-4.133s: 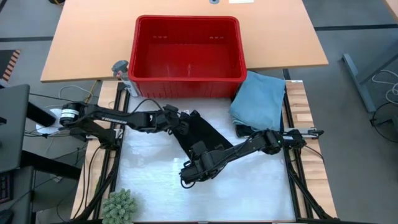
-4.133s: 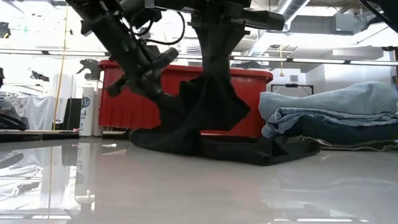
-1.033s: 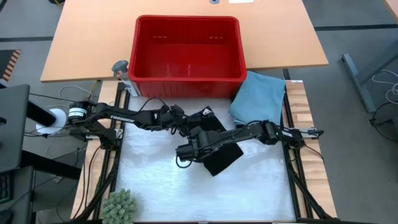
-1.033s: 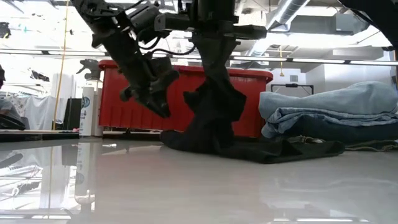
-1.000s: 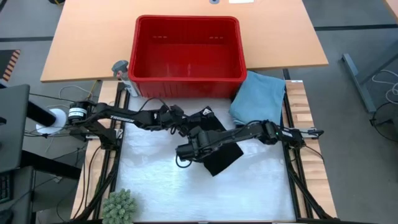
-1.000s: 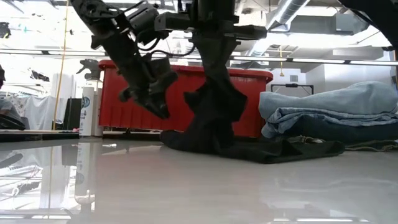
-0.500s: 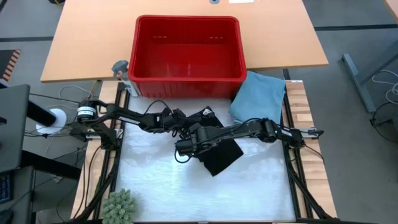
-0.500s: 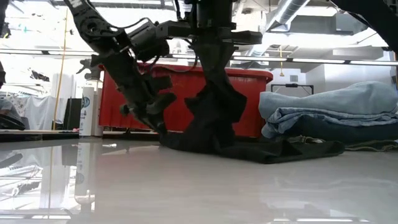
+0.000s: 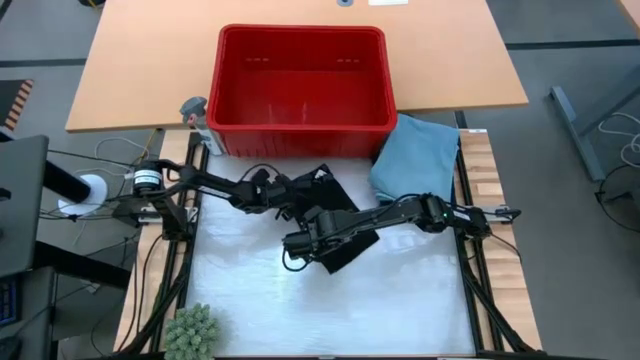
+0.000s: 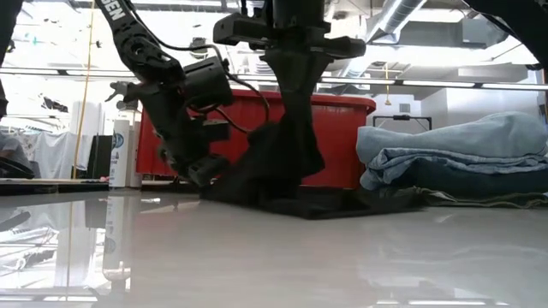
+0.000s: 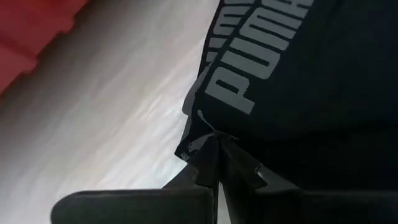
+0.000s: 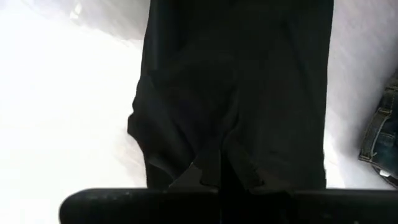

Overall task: Fold Laundry from Bin
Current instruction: Fold the black boxer short

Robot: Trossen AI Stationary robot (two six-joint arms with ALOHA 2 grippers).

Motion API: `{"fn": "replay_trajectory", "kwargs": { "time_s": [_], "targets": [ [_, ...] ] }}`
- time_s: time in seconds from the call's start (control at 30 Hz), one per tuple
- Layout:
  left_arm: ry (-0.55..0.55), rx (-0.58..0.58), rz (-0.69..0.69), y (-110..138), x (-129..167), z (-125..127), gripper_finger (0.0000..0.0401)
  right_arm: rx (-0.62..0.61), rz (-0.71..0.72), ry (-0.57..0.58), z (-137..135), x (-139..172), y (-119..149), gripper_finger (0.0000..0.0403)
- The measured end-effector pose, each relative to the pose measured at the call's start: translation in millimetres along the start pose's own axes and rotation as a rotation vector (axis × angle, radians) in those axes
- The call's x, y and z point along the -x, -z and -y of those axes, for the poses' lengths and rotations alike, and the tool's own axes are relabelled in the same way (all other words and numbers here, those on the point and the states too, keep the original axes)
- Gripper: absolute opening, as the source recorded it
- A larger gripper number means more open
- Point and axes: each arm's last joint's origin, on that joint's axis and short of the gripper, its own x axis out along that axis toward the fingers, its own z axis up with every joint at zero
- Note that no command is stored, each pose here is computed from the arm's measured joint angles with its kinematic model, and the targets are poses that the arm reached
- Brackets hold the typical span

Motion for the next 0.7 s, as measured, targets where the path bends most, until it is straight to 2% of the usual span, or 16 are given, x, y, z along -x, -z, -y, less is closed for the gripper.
{"fn": "replay_trajectory", "kwargs": {
  "time_s": [0.17,0.4,0.6,0.7],
  "targets": [
    [-0.036,-0.004,-0.043,9.2,8.5,2.3,0.0000,-0.025,0.038,0.018,1.3,-0.8,-3.0,0.0037],
    [-0.058,-0.015,-0.043,12.6,10.6,4.5,0.0000,-0.046,0.019,0.021,6.9,-5.1,-14.3,0.0100],
    [-0.075,-0.020,-0.053,14.2,10.8,3.4,0.0000,0.063,-0.008,0.015,8.7,-7.3,-17.8,0.0163],
    [-0.114,-0.037,-0.076,17.7,11.4,0.9,0.0000,0.041,-0.027,0.048,12.0,-17.4,-20.3,0.0173]
  ]
}}
